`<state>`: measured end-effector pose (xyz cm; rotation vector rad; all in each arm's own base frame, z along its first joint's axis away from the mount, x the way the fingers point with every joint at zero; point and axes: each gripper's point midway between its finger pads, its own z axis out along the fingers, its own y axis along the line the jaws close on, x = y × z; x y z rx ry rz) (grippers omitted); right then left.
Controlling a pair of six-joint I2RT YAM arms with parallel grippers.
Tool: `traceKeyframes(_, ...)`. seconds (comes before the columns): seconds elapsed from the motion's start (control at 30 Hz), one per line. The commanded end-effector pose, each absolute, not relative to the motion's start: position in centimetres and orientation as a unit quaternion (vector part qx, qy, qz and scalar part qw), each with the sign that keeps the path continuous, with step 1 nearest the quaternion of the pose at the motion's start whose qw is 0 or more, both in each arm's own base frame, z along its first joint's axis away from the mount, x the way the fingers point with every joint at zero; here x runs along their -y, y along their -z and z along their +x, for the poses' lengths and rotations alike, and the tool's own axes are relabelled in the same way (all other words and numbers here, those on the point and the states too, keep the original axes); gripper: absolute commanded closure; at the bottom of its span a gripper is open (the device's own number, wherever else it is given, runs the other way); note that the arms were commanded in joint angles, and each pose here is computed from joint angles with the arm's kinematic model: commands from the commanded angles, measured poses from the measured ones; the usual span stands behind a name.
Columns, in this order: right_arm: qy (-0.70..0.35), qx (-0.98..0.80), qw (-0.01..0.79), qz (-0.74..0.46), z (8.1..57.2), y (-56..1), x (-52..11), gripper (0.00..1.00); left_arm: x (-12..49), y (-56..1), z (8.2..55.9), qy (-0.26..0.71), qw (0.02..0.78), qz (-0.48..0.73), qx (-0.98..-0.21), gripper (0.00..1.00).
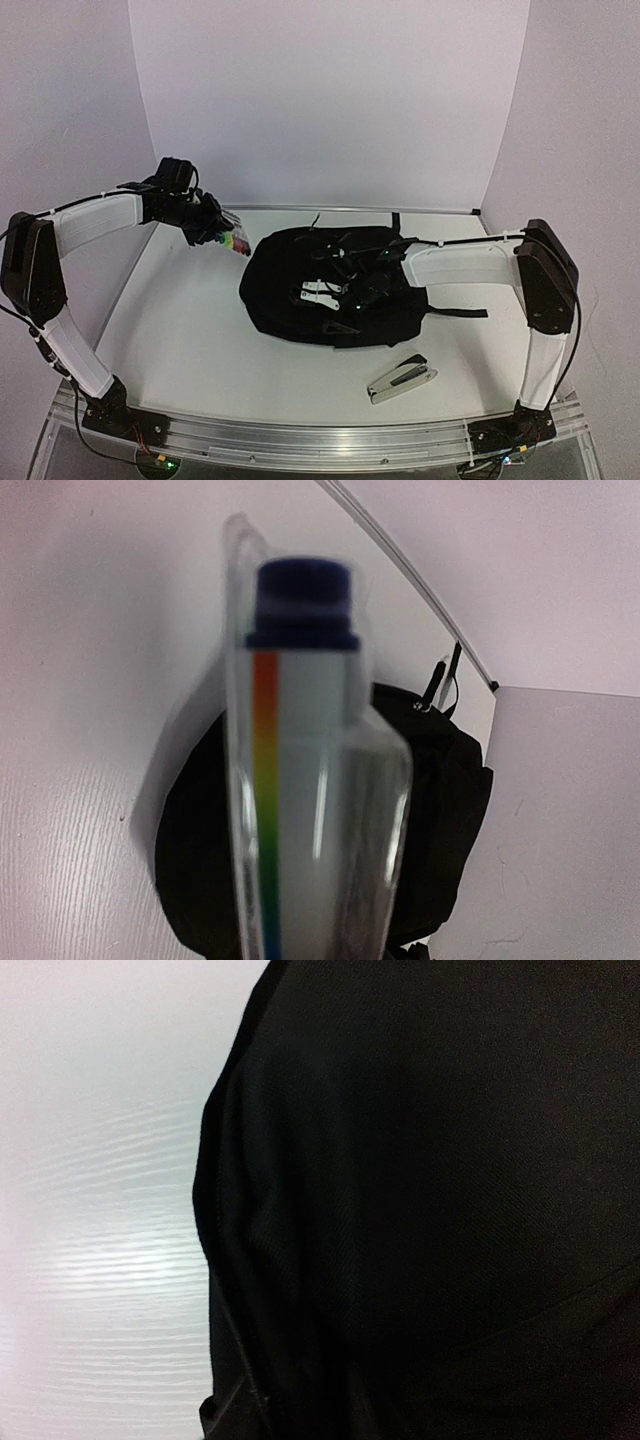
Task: Pack the student bag
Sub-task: Adjust the student bag at the center of the board.
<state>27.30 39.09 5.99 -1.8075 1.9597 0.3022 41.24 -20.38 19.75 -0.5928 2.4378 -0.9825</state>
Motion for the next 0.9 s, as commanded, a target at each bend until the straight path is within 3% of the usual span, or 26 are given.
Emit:
traceKeyframes(0.0, -0.167, -0.717, 0.249, -0.629, 25.3, -12.2, -39.8, 0.40, 22.4, -22.5, 42.3, 0.405, 0.234, -0.164, -0.868, 1.00)
traceKeyframes(0.1, -0.200, -0.737, 0.299, -0.572, 28.1, -18.0, -39.9, 0.25, 23.3, -23.3, 42.4, 0.426, 0.236, -0.141, -0.862, 1.00)
traceKeyframes(0.2, -0.242, -0.770, 0.328, -0.491, 31.8, -22.5, -38.2, 0.22, 24.4, -24.1, 42.4, 0.439, 0.235, -0.112, -0.860, 1.00)
traceKeyframes(0.33, -0.234, -0.837, 0.322, -0.374, 36.8, -22.1, -34.4, 0.31, 26.0, -24.3, 42.0, 0.444, 0.230, -0.083, -0.862, 1.00)
traceKeyframes(0.4, -0.210, -0.864, 0.311, -0.336, 38.4, -20.4, -32.7, 0.42, 26.3, -24.2, 42.0, 0.446, 0.230, -0.080, -0.861, 1.00)
traceKeyframes(0.63, -0.179, -0.904, 0.263, -0.286, 38.8, -15.5, -31.2, 0.61, 27.4, -23.7, 42.2, 0.444, 0.227, -0.074, -0.864, 1.00)
traceKeyframes(0.77, -0.154, -0.917, 0.232, -0.286, 37.9, -12.6, -31.5, 0.63, 27.7, -23.5, 42.3, 0.441, 0.225, -0.075, -0.865, 1.00)
traceKeyframes(0.87, -0.139, -0.920, 0.221, -0.291, 37.1, -11.0, -32.7, 0.55, 27.9, -23.2, 42.4, 0.441, 0.224, -0.077, -0.866, 1.00)
